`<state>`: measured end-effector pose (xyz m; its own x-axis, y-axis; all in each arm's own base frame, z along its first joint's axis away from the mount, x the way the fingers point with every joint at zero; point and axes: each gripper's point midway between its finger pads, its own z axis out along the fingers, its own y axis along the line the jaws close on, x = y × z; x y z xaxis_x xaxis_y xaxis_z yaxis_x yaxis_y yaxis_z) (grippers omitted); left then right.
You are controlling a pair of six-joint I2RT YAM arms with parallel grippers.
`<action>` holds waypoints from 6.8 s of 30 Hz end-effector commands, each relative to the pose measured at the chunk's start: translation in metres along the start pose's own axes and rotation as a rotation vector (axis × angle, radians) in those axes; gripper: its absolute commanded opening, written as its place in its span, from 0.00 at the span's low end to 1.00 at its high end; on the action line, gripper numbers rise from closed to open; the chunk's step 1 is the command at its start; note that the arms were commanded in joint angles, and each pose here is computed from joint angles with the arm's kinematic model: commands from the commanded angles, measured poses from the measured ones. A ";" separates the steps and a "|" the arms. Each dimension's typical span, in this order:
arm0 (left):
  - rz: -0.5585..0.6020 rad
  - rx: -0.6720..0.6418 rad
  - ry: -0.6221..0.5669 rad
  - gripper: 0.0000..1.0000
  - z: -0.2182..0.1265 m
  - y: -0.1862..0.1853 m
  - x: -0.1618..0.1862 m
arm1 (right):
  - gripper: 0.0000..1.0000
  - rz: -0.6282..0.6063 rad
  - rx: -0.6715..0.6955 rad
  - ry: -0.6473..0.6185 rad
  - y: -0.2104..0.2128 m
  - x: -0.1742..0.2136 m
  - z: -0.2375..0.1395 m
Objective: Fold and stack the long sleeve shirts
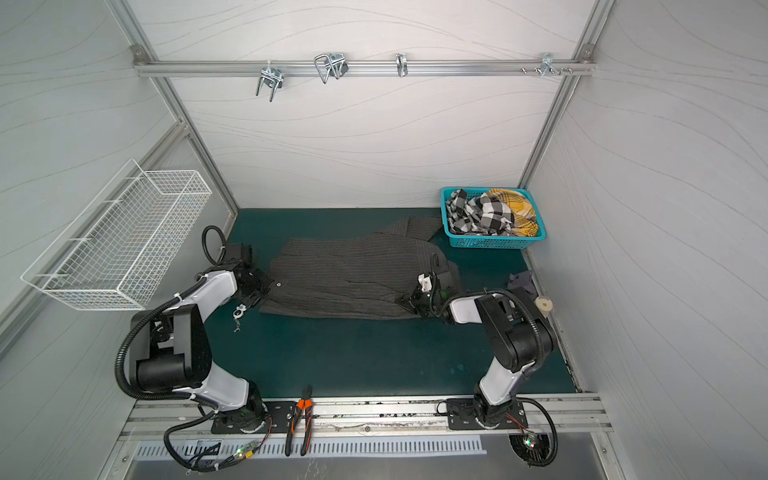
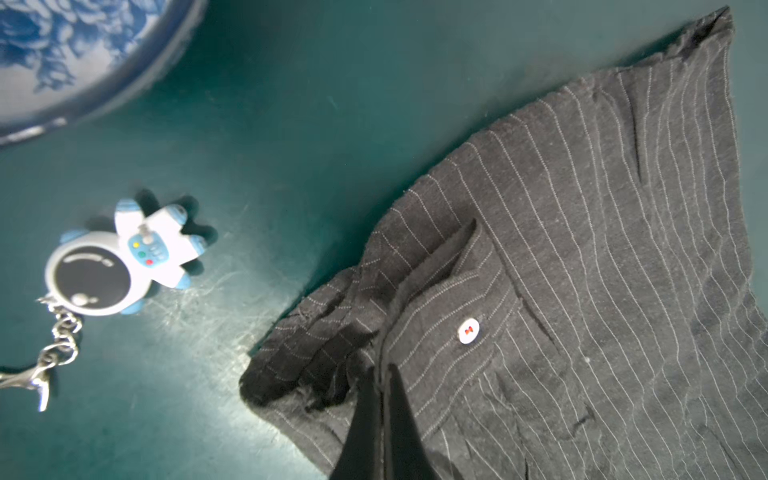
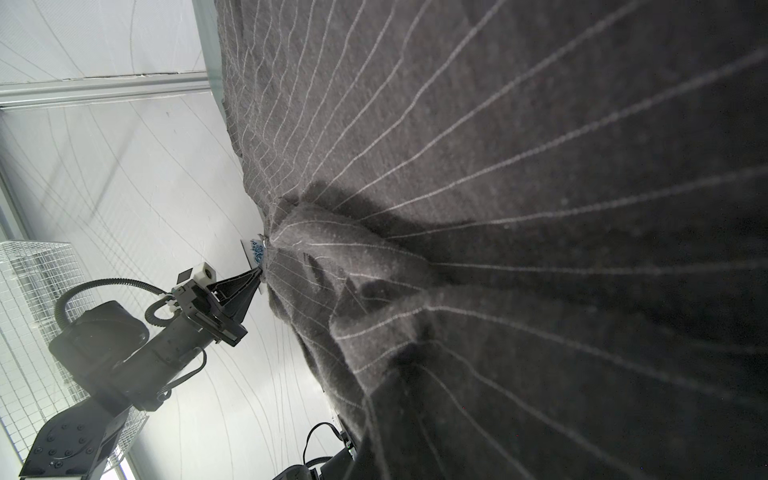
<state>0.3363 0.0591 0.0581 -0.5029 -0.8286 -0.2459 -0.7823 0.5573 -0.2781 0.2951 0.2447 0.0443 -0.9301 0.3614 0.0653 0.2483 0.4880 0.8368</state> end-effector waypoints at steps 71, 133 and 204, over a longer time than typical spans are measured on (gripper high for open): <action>0.234 0.172 -0.060 0.44 -0.080 -0.056 0.015 | 0.54 -0.260 0.458 -0.011 -0.006 0.035 -0.135; 0.376 0.138 0.024 0.00 -0.015 -0.147 -0.020 | 0.60 -0.461 0.485 -0.013 0.048 -0.229 0.021; 0.044 0.182 0.042 0.00 0.007 -0.060 -0.020 | 0.00 -0.461 0.420 -0.239 0.063 -0.051 -0.132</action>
<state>0.4021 0.0377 0.0678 -0.5748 -0.7938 -0.1987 -0.6752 0.5973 -0.4329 0.3270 0.1606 0.1654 -0.9016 0.1529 -0.4047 -0.0562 0.8861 0.4601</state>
